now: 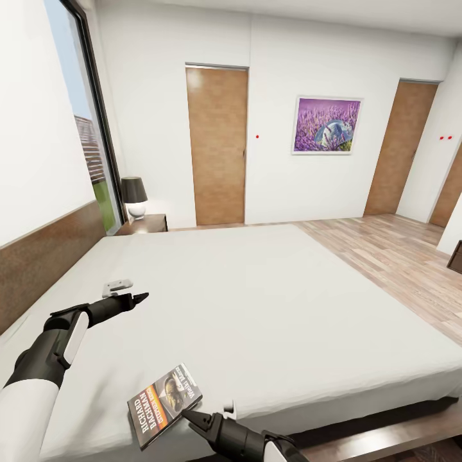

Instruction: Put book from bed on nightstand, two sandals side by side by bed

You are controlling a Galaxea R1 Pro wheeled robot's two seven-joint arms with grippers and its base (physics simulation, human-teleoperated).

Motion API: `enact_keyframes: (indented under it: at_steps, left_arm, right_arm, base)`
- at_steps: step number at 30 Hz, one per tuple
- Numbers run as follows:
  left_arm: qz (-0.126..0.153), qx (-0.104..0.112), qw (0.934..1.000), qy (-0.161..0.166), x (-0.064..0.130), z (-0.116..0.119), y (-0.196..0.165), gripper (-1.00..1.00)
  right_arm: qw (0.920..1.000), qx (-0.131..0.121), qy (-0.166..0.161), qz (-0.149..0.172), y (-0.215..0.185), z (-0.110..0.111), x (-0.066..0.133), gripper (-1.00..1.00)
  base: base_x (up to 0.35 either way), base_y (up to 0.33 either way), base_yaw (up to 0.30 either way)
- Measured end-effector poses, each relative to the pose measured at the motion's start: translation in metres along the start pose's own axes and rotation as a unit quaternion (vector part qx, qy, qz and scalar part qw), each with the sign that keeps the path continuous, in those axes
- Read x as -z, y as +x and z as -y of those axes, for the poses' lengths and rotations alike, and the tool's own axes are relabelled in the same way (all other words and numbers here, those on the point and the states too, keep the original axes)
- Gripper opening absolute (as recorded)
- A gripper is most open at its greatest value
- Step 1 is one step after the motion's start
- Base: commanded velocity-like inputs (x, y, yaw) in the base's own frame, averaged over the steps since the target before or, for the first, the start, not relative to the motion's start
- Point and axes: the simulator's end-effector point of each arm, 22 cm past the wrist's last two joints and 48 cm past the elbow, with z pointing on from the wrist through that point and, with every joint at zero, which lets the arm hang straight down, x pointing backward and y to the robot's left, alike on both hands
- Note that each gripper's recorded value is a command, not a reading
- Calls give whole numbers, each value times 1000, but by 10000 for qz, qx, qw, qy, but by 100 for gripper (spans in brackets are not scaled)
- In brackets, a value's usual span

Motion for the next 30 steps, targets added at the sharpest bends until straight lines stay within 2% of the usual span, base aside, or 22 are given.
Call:
enact_keyframes:
  at_steps: [5,10,26,30]
  left_arm:
    - [-7,1,10000,-2,0,0,0,100]
    - [-9,0,10000,-3,-2,-3,10,100]
    - [-8,0,10000,-2,-2,-3,10,100]
    - [-9,-1,10000,-3,-4,-6,18,100]
  right_arm:
    - [10000,11,-75,3,0,-3,0,100]
    - [10000,-1,-87,2,5,7,1,100]
    - [10000,-28,-81,10,6,8,2,100]
    - [10000,-30,-80,17,9,16,3,100]
  base:
    - [0,0,0]
    - [0,0,0]
    - [0,0,0]
    - [0,0,0]
